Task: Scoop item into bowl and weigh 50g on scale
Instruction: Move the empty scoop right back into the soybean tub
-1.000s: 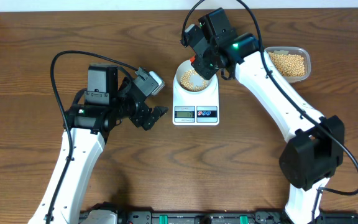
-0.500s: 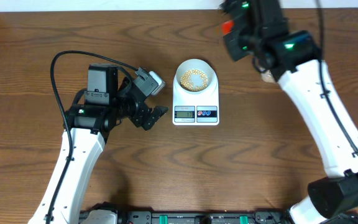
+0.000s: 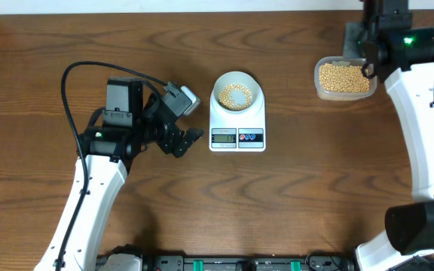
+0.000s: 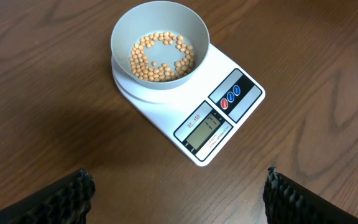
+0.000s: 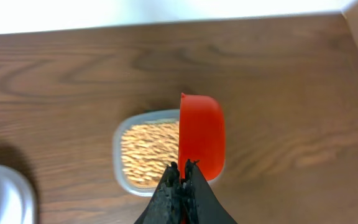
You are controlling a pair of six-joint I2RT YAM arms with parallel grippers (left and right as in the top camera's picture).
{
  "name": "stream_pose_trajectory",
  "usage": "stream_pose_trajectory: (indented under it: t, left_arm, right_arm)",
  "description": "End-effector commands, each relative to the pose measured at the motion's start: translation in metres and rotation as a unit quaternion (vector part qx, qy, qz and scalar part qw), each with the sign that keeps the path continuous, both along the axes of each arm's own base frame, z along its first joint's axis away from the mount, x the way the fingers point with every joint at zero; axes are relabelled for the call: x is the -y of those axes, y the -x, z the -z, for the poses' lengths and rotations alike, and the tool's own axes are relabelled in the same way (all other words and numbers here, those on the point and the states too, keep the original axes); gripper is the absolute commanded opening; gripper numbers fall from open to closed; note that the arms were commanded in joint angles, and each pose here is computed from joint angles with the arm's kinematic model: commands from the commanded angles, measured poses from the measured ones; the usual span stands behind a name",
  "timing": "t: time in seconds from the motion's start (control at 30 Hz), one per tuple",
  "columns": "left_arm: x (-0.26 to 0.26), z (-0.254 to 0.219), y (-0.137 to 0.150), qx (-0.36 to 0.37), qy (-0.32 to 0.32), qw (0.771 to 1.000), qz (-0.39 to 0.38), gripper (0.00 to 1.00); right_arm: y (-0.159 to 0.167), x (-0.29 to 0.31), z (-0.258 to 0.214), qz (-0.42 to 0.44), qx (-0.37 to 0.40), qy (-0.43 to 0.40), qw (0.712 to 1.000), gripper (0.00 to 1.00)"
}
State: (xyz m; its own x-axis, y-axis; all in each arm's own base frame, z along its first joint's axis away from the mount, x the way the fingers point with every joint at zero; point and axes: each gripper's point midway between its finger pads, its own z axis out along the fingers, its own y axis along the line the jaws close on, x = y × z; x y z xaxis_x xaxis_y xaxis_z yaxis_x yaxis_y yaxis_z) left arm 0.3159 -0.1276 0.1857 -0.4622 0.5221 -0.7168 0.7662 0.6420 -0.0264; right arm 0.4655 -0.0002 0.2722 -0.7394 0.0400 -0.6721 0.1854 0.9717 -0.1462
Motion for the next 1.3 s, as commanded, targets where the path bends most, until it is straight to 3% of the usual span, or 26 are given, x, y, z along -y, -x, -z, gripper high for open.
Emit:
stream_pose_trajectory:
  t: [0.0, 0.53, 1.27]
  left_arm:
    - [0.002, 0.001, 0.003, -0.007, 0.008, 1.000, 0.000, 0.89]
    - [0.002, 0.001, 0.003, -0.007, 0.008, 1.000, 0.000, 0.90]
    - [0.002, 0.001, 0.003, -0.008, 0.008, 1.000, 0.000, 0.90]
  right_arm:
    - [-0.003, 0.017, 0.025, 0.041, -0.028, 0.000, 0.999, 0.01]
    - [-0.010, 0.028, 0.114, 0.071, -0.139, 0.040, 0.987, 0.01]
    - [-0.014, 0.023, 0.149, 0.063, -0.138, 0.022, 0.988, 0.01]
